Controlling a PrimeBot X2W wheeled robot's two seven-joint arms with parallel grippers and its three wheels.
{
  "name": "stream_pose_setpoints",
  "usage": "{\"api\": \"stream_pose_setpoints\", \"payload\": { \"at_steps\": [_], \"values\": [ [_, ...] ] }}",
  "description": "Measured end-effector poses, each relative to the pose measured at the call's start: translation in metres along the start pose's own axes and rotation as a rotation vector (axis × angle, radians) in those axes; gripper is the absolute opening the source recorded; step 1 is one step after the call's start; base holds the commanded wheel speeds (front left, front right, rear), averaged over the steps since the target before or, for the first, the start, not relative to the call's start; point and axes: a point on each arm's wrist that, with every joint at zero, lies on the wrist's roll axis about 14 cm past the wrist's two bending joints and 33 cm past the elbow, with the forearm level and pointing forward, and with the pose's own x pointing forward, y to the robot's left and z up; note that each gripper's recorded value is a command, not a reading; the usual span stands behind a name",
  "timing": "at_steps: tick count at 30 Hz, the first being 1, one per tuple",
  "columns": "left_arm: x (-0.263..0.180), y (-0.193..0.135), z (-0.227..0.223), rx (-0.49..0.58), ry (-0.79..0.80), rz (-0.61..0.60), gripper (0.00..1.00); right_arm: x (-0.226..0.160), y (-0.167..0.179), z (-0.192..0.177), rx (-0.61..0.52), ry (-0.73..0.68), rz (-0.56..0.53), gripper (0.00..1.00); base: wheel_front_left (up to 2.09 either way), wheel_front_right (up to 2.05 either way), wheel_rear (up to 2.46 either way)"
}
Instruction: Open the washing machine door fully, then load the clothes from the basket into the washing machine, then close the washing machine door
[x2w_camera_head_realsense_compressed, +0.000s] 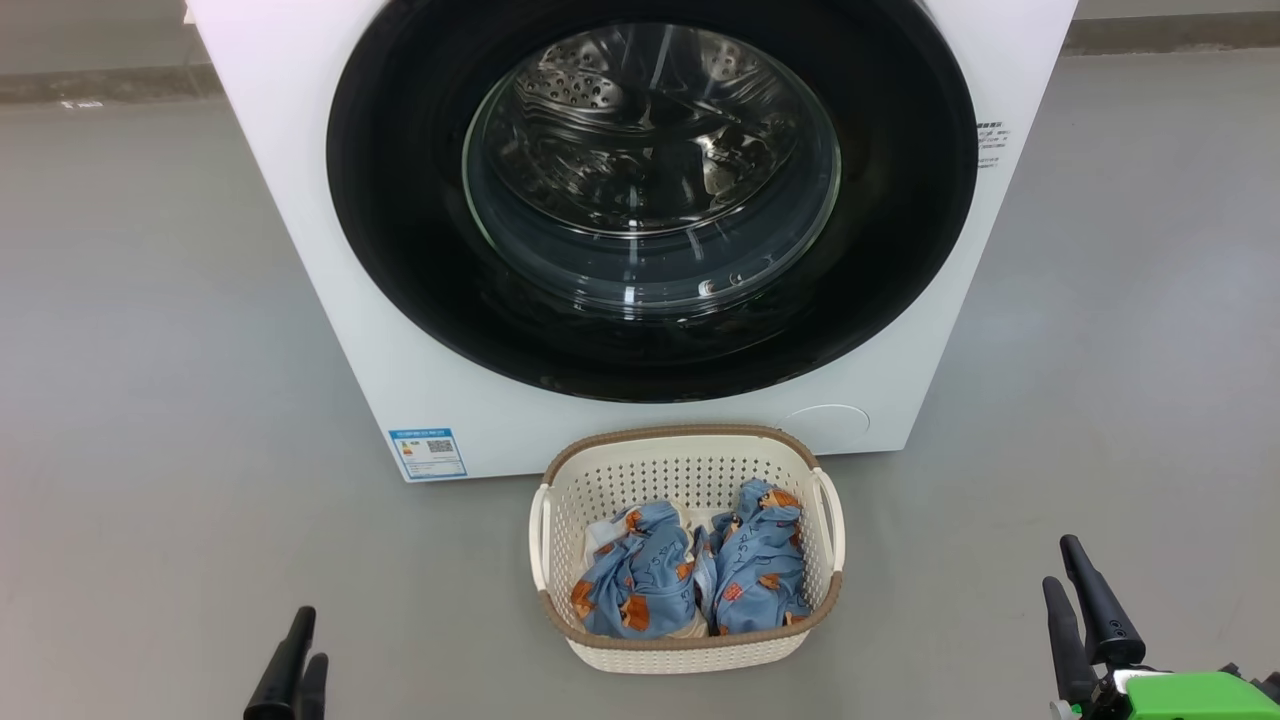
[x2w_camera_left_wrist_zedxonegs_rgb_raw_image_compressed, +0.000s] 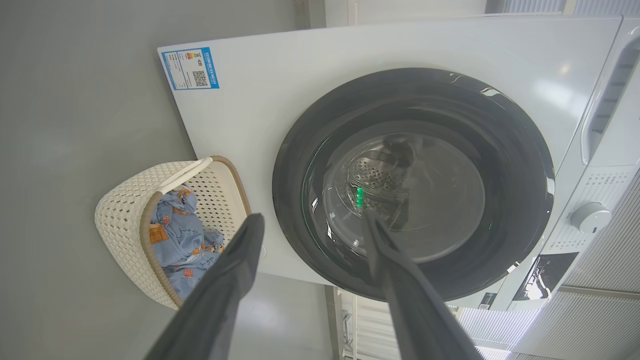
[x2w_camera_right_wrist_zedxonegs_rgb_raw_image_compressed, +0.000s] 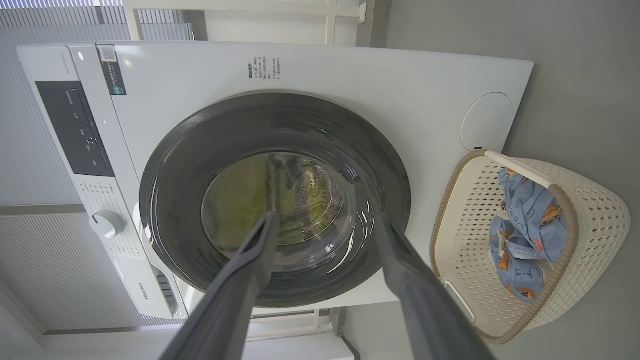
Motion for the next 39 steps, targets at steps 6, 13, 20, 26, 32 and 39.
{"api": "stream_pose_setpoints", "payload": {
  "at_steps": [6,13,20,26,32,39],
  "values": [
    [0.0,-0.004,0.002,0.047,-0.011,-0.01,1.0,0.0,-0.001,0.001,-0.056,-0.008,-0.004,1.0,0.0,0.0,0.0],
    [0.001,-0.009,0.004,0.113,-0.023,-0.024,1.0,0.001,0.0,0.0,-0.127,-0.008,-0.003,1.0,0.0,0.0,0.0],
    [0.001,-0.013,0.005,0.195,-0.031,-0.036,1.0,0.002,0.001,-0.006,-0.215,0.006,0.0,1.0,0.0,0.0,0.0],
    [0.001,-0.018,0.006,0.266,-0.037,-0.051,1.0,0.003,0.001,-0.008,-0.291,0.006,0.003,1.0,0.0,0.0,0.0],
    [0.001,-0.019,0.007,0.363,-0.046,-0.056,1.0,0.003,0.0,-0.012,-0.395,0.023,0.006,1.0,0.0,0.0,0.0],
    [0.001,-0.022,0.007,0.467,-0.051,-0.065,1.0,0.003,-0.001,-0.015,-0.51,0.034,0.009,1.0,0.0,0.0,0.0]
  ]
}}
